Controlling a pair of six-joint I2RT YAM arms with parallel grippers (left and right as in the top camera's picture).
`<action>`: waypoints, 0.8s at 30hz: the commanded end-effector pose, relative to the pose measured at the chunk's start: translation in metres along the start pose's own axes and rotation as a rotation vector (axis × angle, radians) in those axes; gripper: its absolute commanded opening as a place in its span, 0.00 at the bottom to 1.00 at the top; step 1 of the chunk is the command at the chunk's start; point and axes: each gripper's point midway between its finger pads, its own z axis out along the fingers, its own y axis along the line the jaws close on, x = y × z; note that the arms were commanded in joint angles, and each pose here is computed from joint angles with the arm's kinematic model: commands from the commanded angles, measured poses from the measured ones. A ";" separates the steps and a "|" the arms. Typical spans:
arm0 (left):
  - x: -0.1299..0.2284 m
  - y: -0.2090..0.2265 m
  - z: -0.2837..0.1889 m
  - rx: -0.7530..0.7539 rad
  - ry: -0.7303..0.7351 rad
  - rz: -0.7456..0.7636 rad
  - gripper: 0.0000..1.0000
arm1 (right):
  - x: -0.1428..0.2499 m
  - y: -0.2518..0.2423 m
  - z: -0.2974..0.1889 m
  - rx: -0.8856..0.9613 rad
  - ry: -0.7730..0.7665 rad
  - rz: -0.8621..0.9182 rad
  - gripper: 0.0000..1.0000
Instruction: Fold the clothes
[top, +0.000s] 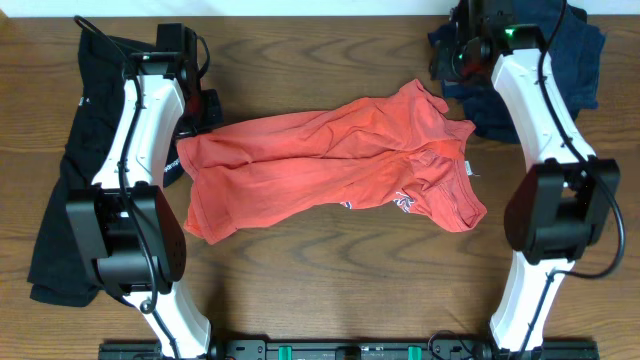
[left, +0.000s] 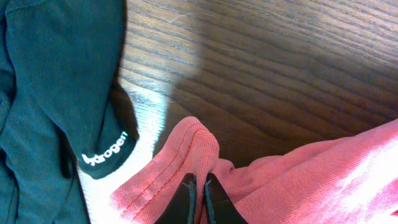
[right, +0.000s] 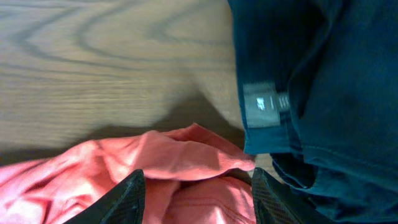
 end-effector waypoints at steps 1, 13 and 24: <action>0.003 0.004 0.002 -0.015 0.009 0.002 0.06 | 0.024 -0.006 0.040 -0.009 0.110 0.170 0.53; 0.002 0.004 0.002 -0.015 0.008 0.006 0.06 | 0.043 -0.005 0.077 -0.043 0.190 0.433 0.58; 0.002 0.004 0.002 -0.015 0.008 0.014 0.06 | 0.025 -0.011 0.088 -0.029 0.096 0.336 0.02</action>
